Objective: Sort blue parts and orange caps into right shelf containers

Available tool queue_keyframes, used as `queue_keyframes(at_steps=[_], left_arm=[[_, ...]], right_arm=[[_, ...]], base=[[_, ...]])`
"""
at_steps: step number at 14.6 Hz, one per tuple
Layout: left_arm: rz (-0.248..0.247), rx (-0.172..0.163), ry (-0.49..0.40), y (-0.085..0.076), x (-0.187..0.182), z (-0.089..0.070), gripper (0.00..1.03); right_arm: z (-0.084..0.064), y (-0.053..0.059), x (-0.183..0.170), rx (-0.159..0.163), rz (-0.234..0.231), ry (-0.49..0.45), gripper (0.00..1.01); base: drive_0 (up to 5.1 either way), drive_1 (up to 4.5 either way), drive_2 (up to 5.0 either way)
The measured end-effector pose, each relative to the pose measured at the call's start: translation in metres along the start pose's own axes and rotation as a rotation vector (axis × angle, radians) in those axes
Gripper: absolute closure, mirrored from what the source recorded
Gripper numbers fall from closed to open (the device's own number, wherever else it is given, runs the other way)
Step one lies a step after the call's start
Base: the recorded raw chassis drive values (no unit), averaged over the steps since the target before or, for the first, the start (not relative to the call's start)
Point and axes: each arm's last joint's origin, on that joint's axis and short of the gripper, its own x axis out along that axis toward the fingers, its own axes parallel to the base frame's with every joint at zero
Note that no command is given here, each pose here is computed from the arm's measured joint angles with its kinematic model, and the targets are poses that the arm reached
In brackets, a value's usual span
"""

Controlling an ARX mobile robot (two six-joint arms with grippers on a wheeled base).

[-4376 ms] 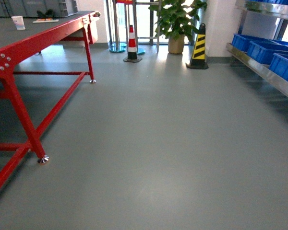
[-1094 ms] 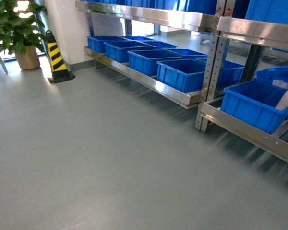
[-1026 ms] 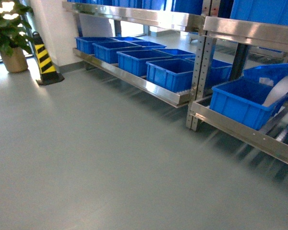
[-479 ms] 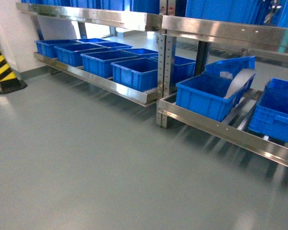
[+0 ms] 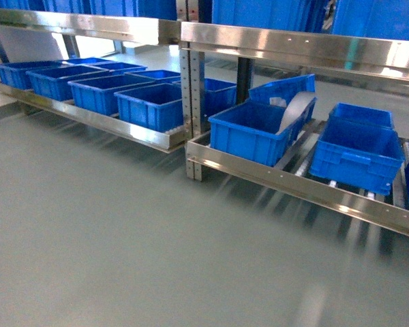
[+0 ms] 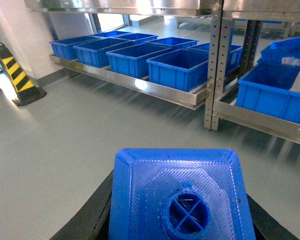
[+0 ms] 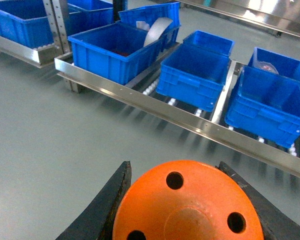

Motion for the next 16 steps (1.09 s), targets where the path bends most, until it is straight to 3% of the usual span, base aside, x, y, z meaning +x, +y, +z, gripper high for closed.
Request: queue_keyframes(at_steps=[16], left_arm=[[0.000, 0.000, 0.000, 0.0000, 0.0000, 0.0000, 0.58]], right_arm=[[0.0000, 0.0000, 0.0000, 0.000, 0.000, 0.000, 0.57]], base=[[-1.6, -1.61, -1.6]])
